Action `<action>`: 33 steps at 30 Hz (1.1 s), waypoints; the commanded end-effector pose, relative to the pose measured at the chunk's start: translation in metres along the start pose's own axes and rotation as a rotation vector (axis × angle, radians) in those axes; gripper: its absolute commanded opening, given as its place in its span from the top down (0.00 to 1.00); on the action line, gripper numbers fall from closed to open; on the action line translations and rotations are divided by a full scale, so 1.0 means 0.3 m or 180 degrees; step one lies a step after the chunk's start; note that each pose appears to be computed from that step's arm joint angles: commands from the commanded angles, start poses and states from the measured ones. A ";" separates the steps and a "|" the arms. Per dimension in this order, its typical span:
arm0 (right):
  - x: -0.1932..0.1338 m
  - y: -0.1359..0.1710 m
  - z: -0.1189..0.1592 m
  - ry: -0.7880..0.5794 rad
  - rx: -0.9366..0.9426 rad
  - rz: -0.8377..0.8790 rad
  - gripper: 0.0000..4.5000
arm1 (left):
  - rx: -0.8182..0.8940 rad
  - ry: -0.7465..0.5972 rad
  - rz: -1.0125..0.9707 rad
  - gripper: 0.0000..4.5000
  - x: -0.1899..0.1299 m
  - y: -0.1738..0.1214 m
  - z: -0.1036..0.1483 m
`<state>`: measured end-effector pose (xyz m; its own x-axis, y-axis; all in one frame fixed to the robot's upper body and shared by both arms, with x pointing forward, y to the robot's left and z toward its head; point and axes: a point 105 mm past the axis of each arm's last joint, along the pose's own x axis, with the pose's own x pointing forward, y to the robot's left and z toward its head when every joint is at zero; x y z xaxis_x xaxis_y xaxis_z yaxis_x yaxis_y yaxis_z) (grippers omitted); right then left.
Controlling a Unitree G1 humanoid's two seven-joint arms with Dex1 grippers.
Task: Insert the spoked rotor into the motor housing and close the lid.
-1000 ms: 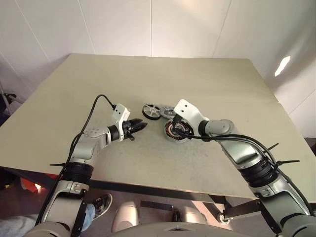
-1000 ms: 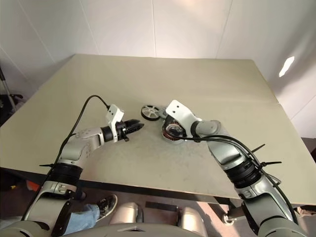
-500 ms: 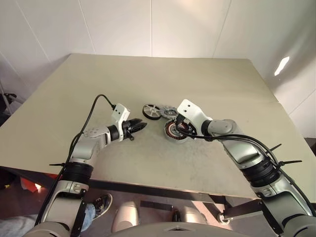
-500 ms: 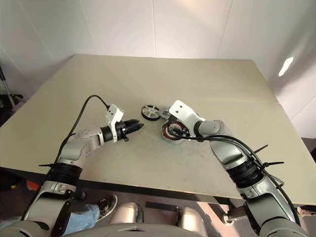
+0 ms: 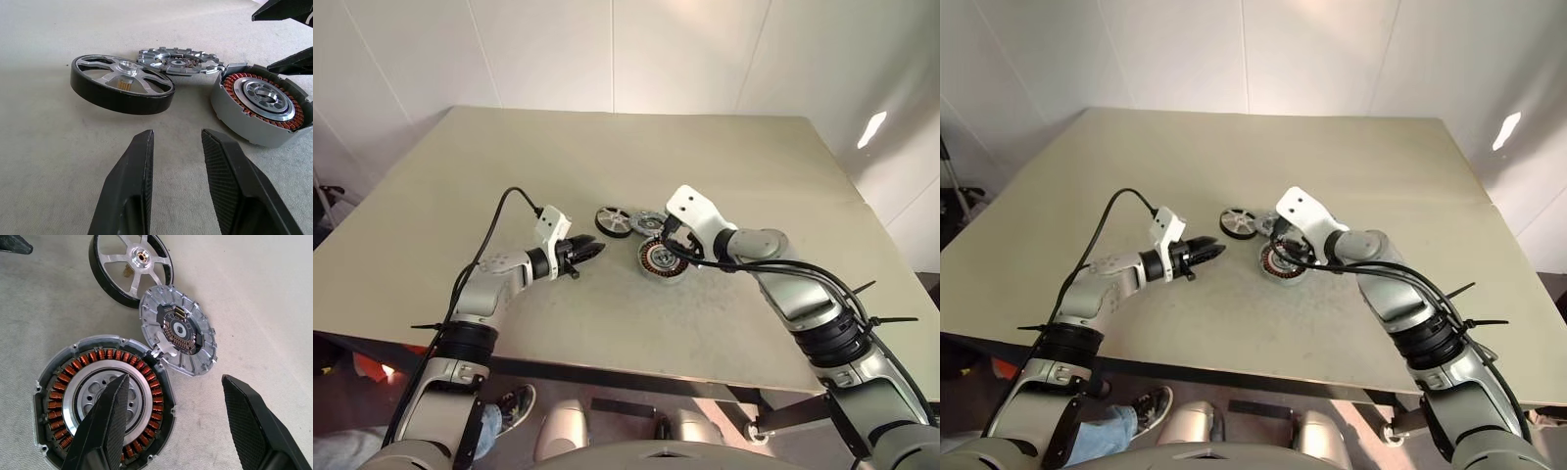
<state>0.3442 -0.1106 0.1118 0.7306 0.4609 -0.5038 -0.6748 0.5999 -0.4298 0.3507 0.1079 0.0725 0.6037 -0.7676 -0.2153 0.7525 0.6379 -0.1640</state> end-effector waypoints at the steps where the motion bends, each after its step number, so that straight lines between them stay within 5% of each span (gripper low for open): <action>1: -0.015 0.008 0.042 -0.0146 -0.0010 0.0008 0.25 | 0.0162 -0.0106 -0.0020 0.64 0.000 0.000 0.052; 9: 0.037 0.068 -0.060 0.0109 0.0150 0.0148 0.25 | 0.0175 -0.0115 -0.0016 0.64 0.002 -0.001 0.057; 21: -0.005 -0.015 0.030 -0.0165 0.0202 -0.0066 0.25 | 0.0162 -0.0106 -0.0024 0.64 0.004 -0.003 0.052; 24: -0.013 -0.020 0.042 -0.0254 0.0259 -0.0085 0.38 | 0.0156 -0.0103 -0.0025 0.63 0.005 -0.004 0.050; 31: -0.014 0.000 0.037 -0.0248 0.0302 0.0010 0.93 | 0.0149 -0.0096 -0.0011 0.63 0.003 0.000 0.047; 33: -0.011 -0.001 0.035 -0.0228 0.0301 0.0005 0.99 | 0.0148 -0.0094 -0.0007 0.63 0.003 0.000 0.046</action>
<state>0.3423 -0.1107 0.1031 0.7185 0.4809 -0.5024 -0.6733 0.6621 -0.3292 0.3509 0.1079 0.0724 0.6038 -0.7668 -0.2177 0.7525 0.6384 -0.1616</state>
